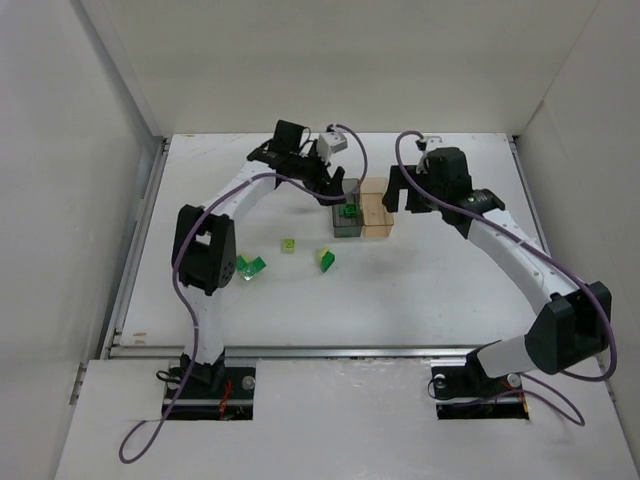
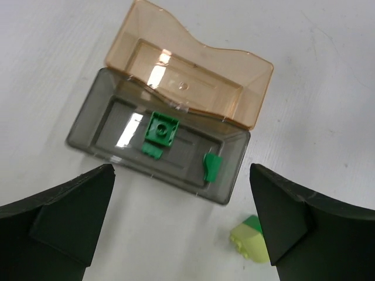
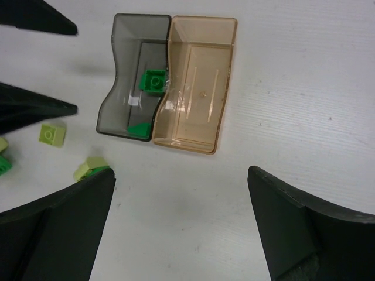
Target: Sort the legos into containers by color
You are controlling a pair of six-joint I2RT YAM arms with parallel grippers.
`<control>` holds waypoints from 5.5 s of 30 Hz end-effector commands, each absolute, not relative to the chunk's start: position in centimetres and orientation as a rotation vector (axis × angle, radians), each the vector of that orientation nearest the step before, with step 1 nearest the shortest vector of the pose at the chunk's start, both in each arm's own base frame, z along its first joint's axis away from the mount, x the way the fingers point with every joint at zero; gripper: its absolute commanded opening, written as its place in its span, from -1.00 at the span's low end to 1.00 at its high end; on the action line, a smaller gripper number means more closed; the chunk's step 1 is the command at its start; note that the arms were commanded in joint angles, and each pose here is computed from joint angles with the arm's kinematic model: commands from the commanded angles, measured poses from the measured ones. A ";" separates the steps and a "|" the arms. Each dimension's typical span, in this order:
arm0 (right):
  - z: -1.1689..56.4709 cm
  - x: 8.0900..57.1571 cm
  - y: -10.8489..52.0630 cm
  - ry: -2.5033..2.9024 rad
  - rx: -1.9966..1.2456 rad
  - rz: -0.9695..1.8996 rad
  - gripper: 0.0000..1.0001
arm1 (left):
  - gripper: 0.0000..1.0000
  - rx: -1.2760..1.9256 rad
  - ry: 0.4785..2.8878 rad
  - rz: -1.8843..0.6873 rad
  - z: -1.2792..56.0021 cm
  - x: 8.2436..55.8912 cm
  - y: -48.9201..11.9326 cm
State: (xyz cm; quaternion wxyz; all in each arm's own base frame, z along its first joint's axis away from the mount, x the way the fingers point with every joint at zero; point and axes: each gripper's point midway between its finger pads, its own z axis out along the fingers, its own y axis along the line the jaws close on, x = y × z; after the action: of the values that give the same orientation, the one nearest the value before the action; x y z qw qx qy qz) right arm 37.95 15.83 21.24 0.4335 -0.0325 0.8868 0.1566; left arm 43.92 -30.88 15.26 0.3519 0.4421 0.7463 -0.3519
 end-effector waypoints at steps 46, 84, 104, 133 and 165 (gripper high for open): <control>4.1 33.2 43.3 2.233 -1.302 0.277 0.39 | 0.97 0.019 1.964 0.170 23.1 33.0 4.7; 14.3 48.6 19.0 2.357 -0.091 0.244 -0.67 | 0.86 1.005 2.336 -0.083 13.5 31.2 -9.4; 16.8 47.7 20.2 2.290 -0.211 0.346 0.61 | 0.61 1.033 2.536 0.192 7.9 28.7 -10.5; 17.1 47.9 21.1 2.269 -0.268 0.391 0.61 | -0.69 1.001 2.576 0.404 5.0 27.6 -7.4; 33.7 36.7 34.0 1.579 -0.904 0.724 0.72 | -1.00 0.869 1.699 -1.725 38.2 33.9 -21.8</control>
State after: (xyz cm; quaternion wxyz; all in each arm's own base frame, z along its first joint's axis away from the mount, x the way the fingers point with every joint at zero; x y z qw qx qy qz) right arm 35.06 34.16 30.25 0.5064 -0.3870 0.7021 0.3176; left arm 38.06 -21.38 30.85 0.2493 0.2221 0.7241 -0.6034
